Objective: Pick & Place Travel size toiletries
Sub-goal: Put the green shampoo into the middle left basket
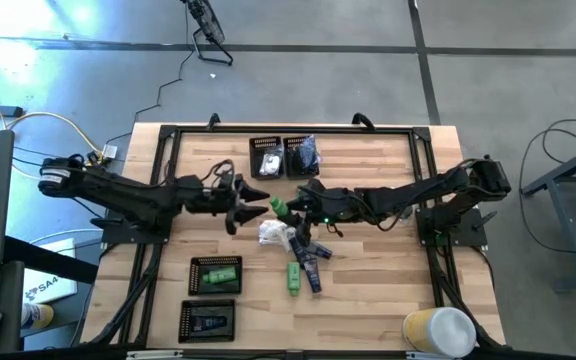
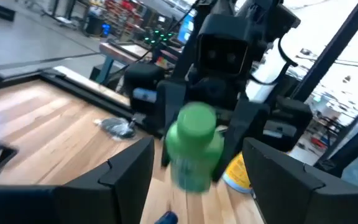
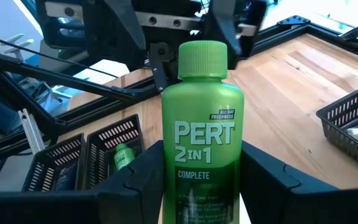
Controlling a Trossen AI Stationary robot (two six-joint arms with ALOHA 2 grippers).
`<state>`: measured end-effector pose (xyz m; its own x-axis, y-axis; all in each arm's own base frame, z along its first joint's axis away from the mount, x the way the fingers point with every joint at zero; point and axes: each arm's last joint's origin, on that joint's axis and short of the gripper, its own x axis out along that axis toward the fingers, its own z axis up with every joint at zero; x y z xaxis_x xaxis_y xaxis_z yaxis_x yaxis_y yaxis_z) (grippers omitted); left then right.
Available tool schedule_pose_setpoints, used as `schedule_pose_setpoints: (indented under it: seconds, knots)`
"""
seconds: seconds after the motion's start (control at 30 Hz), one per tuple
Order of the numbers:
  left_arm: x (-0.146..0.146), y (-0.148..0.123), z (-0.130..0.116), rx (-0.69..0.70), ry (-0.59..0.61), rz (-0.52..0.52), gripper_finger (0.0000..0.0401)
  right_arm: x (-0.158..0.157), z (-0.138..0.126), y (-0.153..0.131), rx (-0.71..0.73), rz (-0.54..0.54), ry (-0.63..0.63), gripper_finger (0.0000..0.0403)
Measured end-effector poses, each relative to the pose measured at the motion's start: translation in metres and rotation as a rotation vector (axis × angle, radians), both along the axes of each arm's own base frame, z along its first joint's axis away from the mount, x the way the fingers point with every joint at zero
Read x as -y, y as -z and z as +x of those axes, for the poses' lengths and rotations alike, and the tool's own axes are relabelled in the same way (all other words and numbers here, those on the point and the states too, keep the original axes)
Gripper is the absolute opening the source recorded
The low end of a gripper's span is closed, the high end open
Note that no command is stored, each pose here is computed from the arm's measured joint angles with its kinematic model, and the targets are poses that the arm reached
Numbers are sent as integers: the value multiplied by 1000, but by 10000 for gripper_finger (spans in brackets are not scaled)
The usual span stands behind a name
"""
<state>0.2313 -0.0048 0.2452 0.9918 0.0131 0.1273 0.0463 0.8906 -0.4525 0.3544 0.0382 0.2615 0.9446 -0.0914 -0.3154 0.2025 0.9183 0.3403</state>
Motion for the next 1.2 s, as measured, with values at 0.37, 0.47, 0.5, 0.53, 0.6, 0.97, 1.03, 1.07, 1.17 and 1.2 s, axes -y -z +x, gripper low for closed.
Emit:
schedule_pose_setpoints:
  seconds: [0.37,0.47,0.5,0.53,0.6,0.97,1.03,1.07,1.17,1.2]
  knots:
    - [0,-7,34,-29,55,84,241,0,0,0,3,0,-1,163]
    - [0,-8,36,-23,55,84,241,0,0,-1,8,-9,-3,162]
    - [0,-8,36,-23,55,84,241,0,0,-1,7,-11,-4,162]
    - [0,-8,36,-23,55,84,241,0,0,-1,7,-13,-5,163]
    - [0,-8,37,-24,55,84,241,0,0,-1,5,-13,-4,163]
    - [-1,-8,36,-19,46,83,173,0,0,-1,6,-13,-7,164]
    - [-1,-9,36,-7,43,83,162,0,0,-2,9,-13,-5,162]
    - [-1,-10,36,0,42,82,160,0,0,-2,11,-13,-4,162]
    - [-1,-11,36,16,39,80,169,0,0,-3,15,-13,-3,162]
    - [-1,-11,36,17,36,78,176,0,0,-3,15,-13,-3,163]
